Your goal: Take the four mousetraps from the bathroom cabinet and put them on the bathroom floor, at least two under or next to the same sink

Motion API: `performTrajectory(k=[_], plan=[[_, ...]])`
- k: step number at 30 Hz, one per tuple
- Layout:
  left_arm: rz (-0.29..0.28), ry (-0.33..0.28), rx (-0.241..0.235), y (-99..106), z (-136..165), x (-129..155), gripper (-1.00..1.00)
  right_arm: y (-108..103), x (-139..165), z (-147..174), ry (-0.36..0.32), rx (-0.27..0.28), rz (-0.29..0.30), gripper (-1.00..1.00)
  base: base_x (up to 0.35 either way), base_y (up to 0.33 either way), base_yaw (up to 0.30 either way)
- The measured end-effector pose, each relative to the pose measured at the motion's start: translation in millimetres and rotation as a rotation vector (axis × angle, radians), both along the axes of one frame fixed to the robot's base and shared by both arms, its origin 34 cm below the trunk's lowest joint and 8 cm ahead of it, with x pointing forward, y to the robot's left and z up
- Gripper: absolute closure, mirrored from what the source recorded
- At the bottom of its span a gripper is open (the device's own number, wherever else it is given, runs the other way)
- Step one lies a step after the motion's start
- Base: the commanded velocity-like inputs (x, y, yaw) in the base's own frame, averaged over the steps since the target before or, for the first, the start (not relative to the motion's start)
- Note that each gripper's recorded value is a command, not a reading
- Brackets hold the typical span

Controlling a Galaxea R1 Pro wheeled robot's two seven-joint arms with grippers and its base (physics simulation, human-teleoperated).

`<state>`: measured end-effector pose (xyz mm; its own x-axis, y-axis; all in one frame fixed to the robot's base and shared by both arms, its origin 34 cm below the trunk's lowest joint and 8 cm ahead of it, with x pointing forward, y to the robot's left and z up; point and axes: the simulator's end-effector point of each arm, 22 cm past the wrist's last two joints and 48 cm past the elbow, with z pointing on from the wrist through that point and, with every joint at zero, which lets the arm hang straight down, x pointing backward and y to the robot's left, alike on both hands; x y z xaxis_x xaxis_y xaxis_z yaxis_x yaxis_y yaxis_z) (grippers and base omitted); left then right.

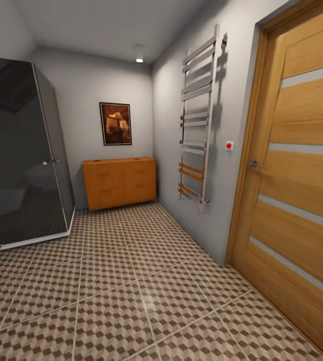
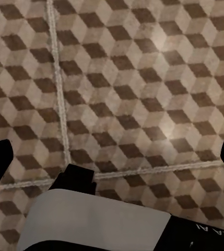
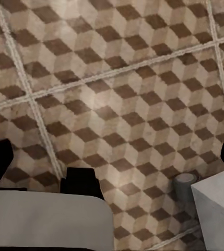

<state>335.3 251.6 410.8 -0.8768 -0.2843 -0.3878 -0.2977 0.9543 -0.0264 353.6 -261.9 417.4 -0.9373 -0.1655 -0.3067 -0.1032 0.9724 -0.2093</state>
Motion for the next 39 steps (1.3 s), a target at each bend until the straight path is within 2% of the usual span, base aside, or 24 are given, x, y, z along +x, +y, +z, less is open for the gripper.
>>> performTrajectory(k=[39], plan=[[-0.001,0.002,-0.002,-1.5,-0.2,-0.6,-1.0,6.2,-2.2,-1.1,0.011,0.013,0.005,-1.0,0.322,0.0,0.0]])
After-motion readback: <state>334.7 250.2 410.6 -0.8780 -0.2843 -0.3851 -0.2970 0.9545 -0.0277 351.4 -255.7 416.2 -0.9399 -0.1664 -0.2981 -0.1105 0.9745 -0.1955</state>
